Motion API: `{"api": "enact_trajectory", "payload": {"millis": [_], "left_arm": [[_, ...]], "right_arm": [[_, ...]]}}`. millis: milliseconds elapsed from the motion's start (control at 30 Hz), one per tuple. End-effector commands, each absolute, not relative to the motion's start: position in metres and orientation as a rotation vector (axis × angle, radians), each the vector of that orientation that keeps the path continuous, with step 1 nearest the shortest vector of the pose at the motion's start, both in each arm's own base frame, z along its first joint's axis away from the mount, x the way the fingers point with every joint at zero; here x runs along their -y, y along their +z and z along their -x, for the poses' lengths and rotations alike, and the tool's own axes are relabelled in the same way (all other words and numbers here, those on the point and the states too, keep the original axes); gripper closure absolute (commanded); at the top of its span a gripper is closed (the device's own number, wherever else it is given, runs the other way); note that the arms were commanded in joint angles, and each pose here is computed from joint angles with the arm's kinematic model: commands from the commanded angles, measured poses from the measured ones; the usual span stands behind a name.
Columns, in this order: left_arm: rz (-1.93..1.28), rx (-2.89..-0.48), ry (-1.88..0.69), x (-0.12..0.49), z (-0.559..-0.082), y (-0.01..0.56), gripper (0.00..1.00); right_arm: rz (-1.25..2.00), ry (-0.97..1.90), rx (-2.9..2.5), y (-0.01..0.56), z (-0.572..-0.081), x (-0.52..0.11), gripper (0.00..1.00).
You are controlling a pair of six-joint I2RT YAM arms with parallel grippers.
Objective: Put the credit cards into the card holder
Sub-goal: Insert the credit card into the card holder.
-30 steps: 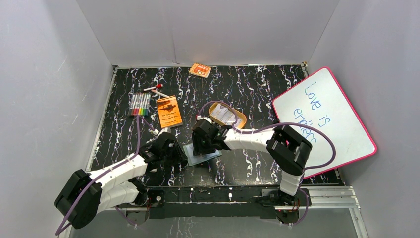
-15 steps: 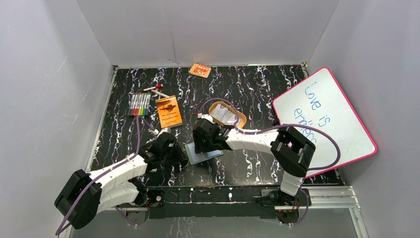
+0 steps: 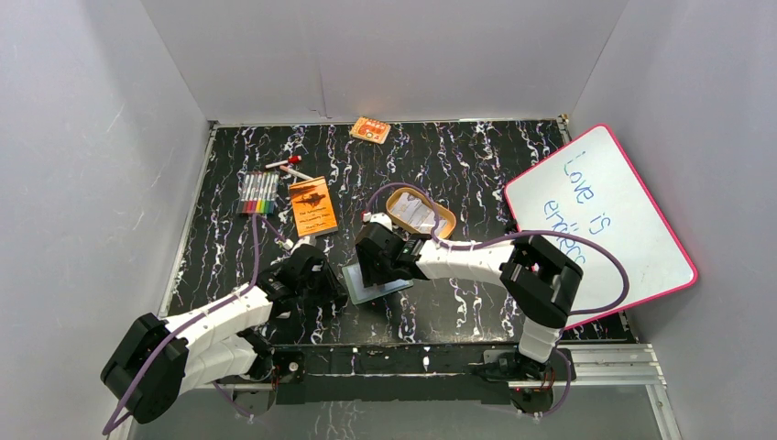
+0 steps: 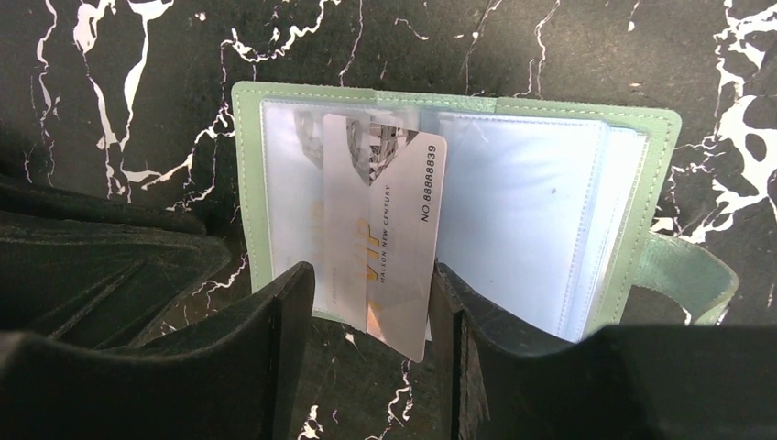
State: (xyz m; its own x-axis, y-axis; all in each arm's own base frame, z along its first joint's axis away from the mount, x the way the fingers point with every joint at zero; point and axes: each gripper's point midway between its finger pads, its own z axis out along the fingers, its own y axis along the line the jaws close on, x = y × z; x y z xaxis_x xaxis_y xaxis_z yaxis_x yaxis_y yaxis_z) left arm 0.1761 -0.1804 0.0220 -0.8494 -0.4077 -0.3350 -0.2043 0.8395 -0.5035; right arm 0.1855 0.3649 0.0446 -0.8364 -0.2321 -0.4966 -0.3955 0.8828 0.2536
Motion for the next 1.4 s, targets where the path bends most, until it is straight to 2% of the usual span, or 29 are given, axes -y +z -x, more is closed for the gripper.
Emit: {"api": "enact_trajectory", "payload": {"millis": [0, 600, 867, 1367], "left_arm": [[0.458, -2.572, -0.644, 0.18, -0.176, 0.022, 0.76], [0.445, -2.569, -0.64, 0.18, -0.177, 0.024, 0.76], [0.448, -2.56, -0.61, 0.175, -0.178, 0.026, 0.76], [0.459, -2.551, -0.602, 0.172, -0.178, 0.027, 0.76]], "right_arm": [[0.482, 0.581, -2.524, 0.068, -0.189, -0.39, 0.43], [0.607, 0.663, -2.549, 0.06, -0.173, -0.412, 0.44], [0.565, 0.631, -2.49, 0.079, -0.184, -0.405, 0.42], [0.406, 0.671, -2.531, 0.069, -0.205, -0.397, 0.41]]}}
